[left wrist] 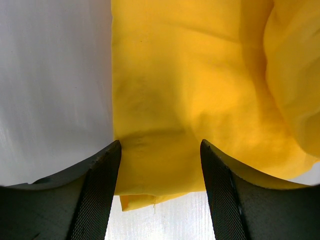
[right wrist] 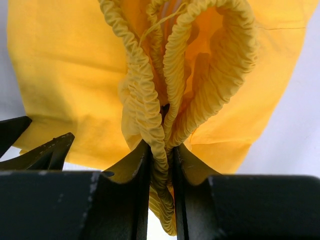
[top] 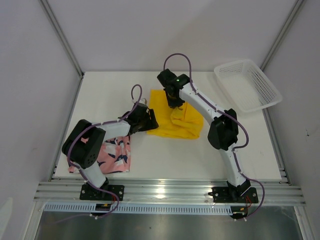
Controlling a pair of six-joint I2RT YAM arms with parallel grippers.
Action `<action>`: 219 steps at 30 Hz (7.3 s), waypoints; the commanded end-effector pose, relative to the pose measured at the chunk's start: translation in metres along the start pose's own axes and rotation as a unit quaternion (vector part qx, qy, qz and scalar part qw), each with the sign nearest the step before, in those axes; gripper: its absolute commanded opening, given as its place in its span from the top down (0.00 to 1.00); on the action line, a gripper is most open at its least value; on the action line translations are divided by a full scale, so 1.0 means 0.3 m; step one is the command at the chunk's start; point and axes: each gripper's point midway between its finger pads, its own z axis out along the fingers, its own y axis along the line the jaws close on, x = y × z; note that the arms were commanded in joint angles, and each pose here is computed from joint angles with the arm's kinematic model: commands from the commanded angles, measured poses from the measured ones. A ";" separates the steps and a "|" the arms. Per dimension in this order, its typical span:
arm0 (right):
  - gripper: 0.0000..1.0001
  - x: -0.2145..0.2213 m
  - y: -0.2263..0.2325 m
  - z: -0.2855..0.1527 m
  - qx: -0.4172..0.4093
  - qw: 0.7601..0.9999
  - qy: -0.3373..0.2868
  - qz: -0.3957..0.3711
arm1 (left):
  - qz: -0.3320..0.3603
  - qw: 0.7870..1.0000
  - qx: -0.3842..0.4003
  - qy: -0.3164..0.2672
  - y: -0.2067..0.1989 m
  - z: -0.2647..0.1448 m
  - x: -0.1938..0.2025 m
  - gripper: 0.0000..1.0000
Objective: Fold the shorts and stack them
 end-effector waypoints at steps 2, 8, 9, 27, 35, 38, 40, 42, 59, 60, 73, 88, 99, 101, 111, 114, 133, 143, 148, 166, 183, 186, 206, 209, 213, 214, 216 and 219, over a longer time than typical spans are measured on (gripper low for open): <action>0.95 -0.074 -0.052 -0.095 0.006 0.998 -0.045 0.035 | 0.001 0.998 -0.025 0.053 0.048 -0.006 0.117 0.32; 0.95 -0.048 -0.015 -0.015 0.003 0.999 -0.025 0.039 | 0.004 0.998 -0.023 0.052 0.038 -0.007 0.114 0.32; 0.95 -0.046 -0.005 -0.008 -0.003 0.999 -0.024 0.040 | 0.004 0.998 -0.022 0.052 0.037 -0.007 0.115 0.32; 0.44 -0.053 0.136 0.054 -0.088 0.989 -0.054 0.109 | 0.009 0.998 -0.015 0.054 0.011 -0.020 0.131 0.32; 0.36 -0.181 0.174 -0.153 -0.270 0.938 -0.135 0.171 | 0.010 1.000 -0.013 0.018 -0.002 -0.133 0.070 0.31; 0.36 -0.203 0.197 -0.227 -0.364 0.901 -0.150 0.181 | 0.011 1.000 -0.008 0.008 -0.007 -0.187 0.055 0.31; 0.35 -0.201 0.221 -0.260 -0.401 0.888 -0.148 0.172 | 0.008 1.000 -0.005 0.000 -0.011 -0.207 0.044 0.30; 0.34 -0.201 0.231 -0.274 -0.412 0.883 -0.146 0.169 | 0.007 1.000 -0.002 -0.007 -0.016 -0.227 0.032 0.30; 0.97 -0.073 0.142 -0.112 -0.436 0.863 -0.146 0.211 | -0.049 0.995 0.055 -0.061 -0.069 -0.244 -0.271 0.28; 0.98 -0.058 0.140 -0.093 -0.432 0.864 -0.143 0.216 | -0.054 0.995 0.057 -0.059 -0.065 -0.232 -0.280 0.28; 1.00 -0.004 0.177 0.102 -0.370 0.880 -0.149 0.258 | -0.074 0.995 0.017 -0.062 -0.031 -0.018 -0.343 0.27; 1.00 0.011 0.100 0.189 -0.291 0.883 -0.201 0.308 | -0.097 0.978 0.103 -0.151 -0.084 0.009 -0.394 0.41; 1.00 -0.008 0.200 0.207 -0.336 0.883 -0.184 0.272 | -0.142 0.977 0.067 -0.144 -0.003 0.061 -0.323 0.34; 1.00 -0.015 0.207 0.196 -0.343 0.881 -0.187 0.269 | -0.155 0.974 0.055 -0.153 0.024 0.058 -0.315 0.34; 1.00 -0.033 0.228 0.164 -0.361 0.876 -0.193 0.253 | -0.169 0.958 0.124 -0.198 -0.010 -0.008 -0.344 0.40; 1.00 -0.031 0.253 0.155 -0.376 0.874 -0.190 0.244 | -0.170 0.956 0.143 -0.190 -0.036 0.003 -0.346 0.45; 1.00 -0.029 0.431 0.111 -0.443 0.860 -0.178 0.179 | -0.161 0.963 0.145 -0.162 -0.043 0.067 -0.321 0.93; 1.00 0.031 0.427 0.232 -0.433 0.870 -0.137 0.190 | -0.112 0.979 0.076 -0.154 -0.001 0.000 -0.365 0.34; 1.00 0.035 0.419 0.247 -0.423 0.874 -0.136 0.196 | -0.104 0.976 0.018 -0.191 0.018 -0.119 -0.479 0.20; 0.85 -0.136 0.285 -0.087 -0.450 0.849 -0.207 0.180 | -0.058 0.972 0.133 -0.184 -0.215 -0.228 -0.517 0.26; 0.92 -0.205 0.177 0.014 -0.521 0.801 -0.190 0.225 | -0.073 0.964 0.191 -0.172 -0.289 -0.206 -0.435 0.57; 0.92 -0.207 0.208 -0.001 -0.560 0.779 -0.184 0.215 | -0.053 0.966 0.192 -0.168 -0.278 -0.246 -0.409 0.58; 0.93 -0.200 0.398 0.055 -0.623 0.740 -0.154 0.202 | -0.075 0.970 0.209 -0.102 -0.135 -0.153 -0.204 0.81; 0.95 -0.185 0.408 0.144 -0.602 0.756 -0.138 0.215 | -0.085 0.974 0.190 -0.086 -0.109 -0.106 -0.182 0.82; 0.95 -0.177 0.398 0.283 -0.553 0.786 -0.141 0.238 | -0.090 0.983 0.146 -0.058 -0.034 -0.057 -0.101 0.83; 0.95 -0.180 0.396 0.303 -0.550 0.786 -0.139 0.246 | -0.094 0.985 0.132 -0.051 -0.002 -0.041 -0.067 0.83; 0.96 -0.176 0.397 0.359 -0.543 0.787 -0.136 0.257 | -0.092 0.988 0.119 -0.043 0.021 -0.023 -0.042 0.83; 0.96 -0.162 0.394 0.448 -0.524 0.797 -0.122 0.276 | -0.097 0.990 0.103 -0.020 0.054 0.011 0.007 0.85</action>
